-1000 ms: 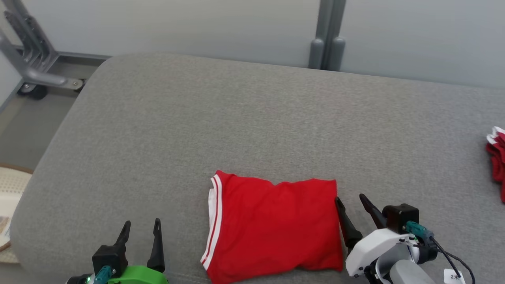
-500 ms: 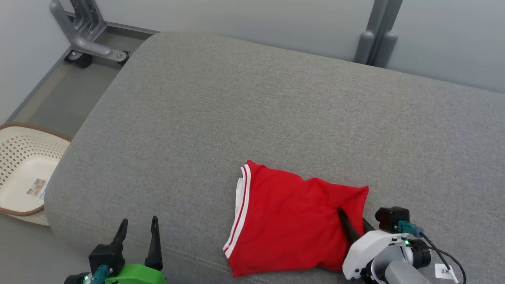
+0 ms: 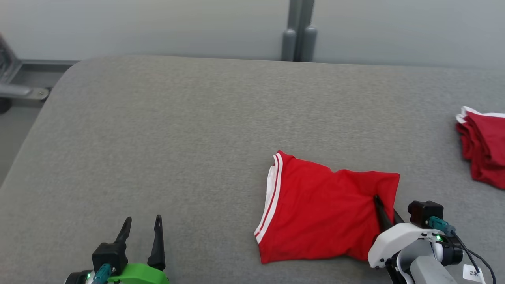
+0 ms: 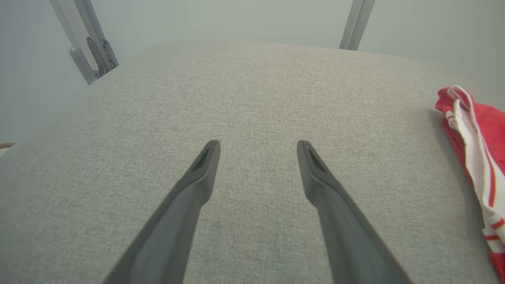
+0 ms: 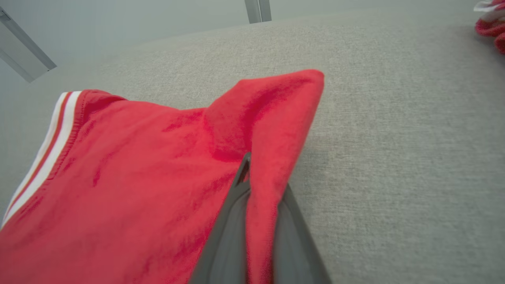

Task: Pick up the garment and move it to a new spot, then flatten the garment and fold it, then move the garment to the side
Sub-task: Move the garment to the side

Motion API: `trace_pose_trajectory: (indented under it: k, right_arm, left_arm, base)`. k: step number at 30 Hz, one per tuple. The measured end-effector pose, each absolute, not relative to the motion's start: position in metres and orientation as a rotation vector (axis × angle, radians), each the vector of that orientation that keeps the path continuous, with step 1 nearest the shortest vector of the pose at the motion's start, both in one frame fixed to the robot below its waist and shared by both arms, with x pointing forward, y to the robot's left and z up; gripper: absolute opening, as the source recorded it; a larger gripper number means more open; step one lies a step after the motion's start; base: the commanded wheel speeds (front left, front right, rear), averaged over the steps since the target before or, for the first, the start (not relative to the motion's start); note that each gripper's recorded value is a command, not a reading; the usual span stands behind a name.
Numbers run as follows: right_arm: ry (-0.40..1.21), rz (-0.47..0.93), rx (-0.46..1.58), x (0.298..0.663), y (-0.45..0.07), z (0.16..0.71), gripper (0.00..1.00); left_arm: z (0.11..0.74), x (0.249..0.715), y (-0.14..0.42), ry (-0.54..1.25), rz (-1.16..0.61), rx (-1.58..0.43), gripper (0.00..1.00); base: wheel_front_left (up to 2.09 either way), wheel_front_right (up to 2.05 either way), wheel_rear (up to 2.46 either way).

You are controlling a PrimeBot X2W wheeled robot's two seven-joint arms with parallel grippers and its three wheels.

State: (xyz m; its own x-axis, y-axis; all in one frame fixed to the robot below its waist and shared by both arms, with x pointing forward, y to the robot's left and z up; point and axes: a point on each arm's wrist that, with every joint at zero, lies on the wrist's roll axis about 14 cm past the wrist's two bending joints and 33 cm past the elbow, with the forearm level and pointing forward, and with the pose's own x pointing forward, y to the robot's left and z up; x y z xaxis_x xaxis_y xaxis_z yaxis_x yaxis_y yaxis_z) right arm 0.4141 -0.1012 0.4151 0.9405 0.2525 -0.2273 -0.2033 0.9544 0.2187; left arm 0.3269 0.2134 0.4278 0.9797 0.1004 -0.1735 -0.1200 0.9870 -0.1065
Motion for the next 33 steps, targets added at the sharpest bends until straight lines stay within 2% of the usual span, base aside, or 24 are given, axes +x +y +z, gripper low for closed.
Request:
trace_pose_trajectory:
  k: [11,20,27,33]
  right_arm:
    - [0.223,-0.064,0.207,0.367,-0.208,0.418,0.00]
    - [0.215,-0.172,0.204,0.343,-0.243,0.418,0.00]
    - [0.205,-0.102,0.123,0.372,-0.237,0.428,0.00]
    - [0.097,-0.016,0.009,0.437,-0.237,0.472,0.00]
  left_arm:
    - [0.448,0.385,0.101,0.119,-0.247,-0.111,1.00]
    - [0.457,0.400,0.021,0.097,-0.491,-0.104,1.00]
    - [0.453,0.405,-0.010,0.097,-0.592,-0.092,1.00]
    - [0.448,0.418,0.002,0.096,-0.555,-0.089,1.00]
  base:
    - [0.00,0.00,0.00]
    - [0.00,0.00,0.00]
    - [0.00,0.00,0.00]
    - [0.00,0.00,0.00]
